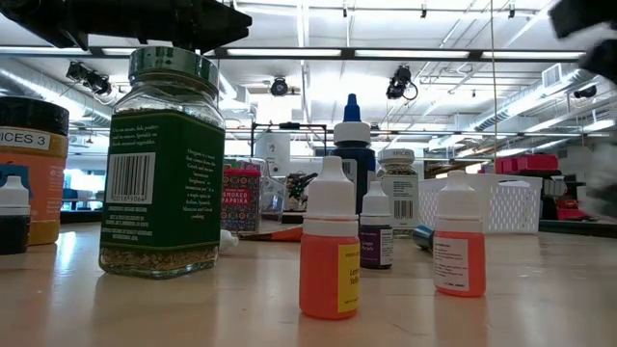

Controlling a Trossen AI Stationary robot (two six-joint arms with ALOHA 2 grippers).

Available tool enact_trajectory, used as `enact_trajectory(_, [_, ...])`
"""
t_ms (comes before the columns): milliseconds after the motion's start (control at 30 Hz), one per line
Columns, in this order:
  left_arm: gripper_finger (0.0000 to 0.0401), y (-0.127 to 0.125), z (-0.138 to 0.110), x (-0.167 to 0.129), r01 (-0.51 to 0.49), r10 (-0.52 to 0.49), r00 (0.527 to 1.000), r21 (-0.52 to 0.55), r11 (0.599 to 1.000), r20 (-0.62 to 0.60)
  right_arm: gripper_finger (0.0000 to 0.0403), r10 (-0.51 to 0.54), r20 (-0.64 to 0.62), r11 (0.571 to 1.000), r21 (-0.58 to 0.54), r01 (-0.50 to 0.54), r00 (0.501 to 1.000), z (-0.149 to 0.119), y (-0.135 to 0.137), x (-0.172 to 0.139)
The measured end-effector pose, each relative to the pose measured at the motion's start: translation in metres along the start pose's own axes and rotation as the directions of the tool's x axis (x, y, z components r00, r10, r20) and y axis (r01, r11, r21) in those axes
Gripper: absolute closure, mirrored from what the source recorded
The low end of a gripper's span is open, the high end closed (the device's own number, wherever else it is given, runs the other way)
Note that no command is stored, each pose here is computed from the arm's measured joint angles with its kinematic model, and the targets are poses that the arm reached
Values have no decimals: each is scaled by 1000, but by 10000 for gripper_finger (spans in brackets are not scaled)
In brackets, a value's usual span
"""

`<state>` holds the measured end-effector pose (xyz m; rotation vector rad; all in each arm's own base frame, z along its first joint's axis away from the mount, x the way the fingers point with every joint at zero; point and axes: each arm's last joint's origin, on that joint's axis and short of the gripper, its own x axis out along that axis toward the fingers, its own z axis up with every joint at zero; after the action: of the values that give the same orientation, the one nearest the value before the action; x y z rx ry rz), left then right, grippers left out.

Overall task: Pick & Place Kitchen Items
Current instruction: Put the gold spice bottle into the white bin

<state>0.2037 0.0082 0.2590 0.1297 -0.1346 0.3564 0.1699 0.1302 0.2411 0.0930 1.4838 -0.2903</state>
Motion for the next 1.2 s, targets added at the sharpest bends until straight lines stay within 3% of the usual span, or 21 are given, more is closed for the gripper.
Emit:
enact_trajectory(400, [218,0,0,0,4,-4,1000,0,1000,1,110,-185,149,965,-158,208,971,63,-64,-48])
enact_trajectory(633, [218,0,0,0,4,-4,1000,5,1000,1,110,-238,75,963,-114,245,968,91,-132,-48])
enact_trajectory(833, [218,0,0,0,8,-8,1000,-12,1000,1,105,-240,23,970,36,239,970,99,-191,-41])
enact_trajectory(933, [218,0,0,0,8,-8,1000,-26,1000,0,105,-168,56,974,164,157,984,102,-216,-36])
enact_trajectory(1200, [218,0,-1,0,9,-10,1000,-73,997,-10,104,-87,0,914,398,80,996,93,-261,-1])
